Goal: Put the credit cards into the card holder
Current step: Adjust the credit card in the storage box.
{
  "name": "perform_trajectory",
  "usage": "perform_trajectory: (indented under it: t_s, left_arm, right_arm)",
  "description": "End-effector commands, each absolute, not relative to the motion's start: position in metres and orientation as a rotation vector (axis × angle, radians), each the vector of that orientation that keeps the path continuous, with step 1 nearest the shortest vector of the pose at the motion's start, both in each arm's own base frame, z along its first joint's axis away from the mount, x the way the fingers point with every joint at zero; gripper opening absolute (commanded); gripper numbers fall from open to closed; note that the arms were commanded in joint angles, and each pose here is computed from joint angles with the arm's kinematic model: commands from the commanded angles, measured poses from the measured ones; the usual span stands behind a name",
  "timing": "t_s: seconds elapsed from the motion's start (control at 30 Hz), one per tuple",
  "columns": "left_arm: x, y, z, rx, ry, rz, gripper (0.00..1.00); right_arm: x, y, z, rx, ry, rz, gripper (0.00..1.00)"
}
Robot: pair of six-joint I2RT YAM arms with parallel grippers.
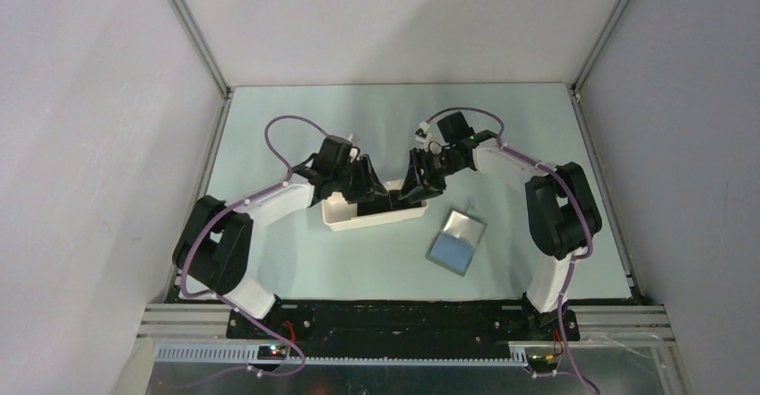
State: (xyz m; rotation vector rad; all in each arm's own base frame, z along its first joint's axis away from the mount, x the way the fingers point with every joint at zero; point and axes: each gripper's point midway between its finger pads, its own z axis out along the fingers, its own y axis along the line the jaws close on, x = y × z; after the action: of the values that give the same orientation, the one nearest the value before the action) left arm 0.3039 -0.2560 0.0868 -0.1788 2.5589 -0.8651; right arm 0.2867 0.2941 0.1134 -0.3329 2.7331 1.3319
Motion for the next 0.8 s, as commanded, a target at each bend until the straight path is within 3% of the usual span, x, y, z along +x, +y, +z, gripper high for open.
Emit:
perform_trajectory:
  t_s: [0.0,0.27,0.4,0.53,0.6,0.77]
  left_arm:
    - [0.310,-0.254,0.102,-0.130,2.496,-0.867,0.52]
    - [0.313,-0.247,0.093,-0.155,2.514,-0.818,0.50]
    - [0.315,-0.238,0.083,-0.201,2.537,-0.774,0.33]
    - [0.314,-0.233,0.069,-0.236,2.580,-0.727,0.07]
    - [0.313,-0.231,0.062,-0.255,2.605,-0.703,0.01]
    - [0.308,-0.222,0.041,-0.308,2.665,-0.625,0.00]
  right_arm:
    - [0.307,0.299,0.136,-0.340,2.652,1.258,0.52]
    - [0.321,0.303,0.102,-0.444,2.792,0.751,0.63]
    - [0.323,0.305,0.086,-0.494,2.826,0.522,0.65]
    - [0.321,0.306,0.074,-0.551,2.817,0.322,0.67]
    - [0.321,0.305,0.069,-0.561,2.809,0.257,0.68]
    - [0.323,0.305,0.062,-0.573,2.787,0.147,0.64]
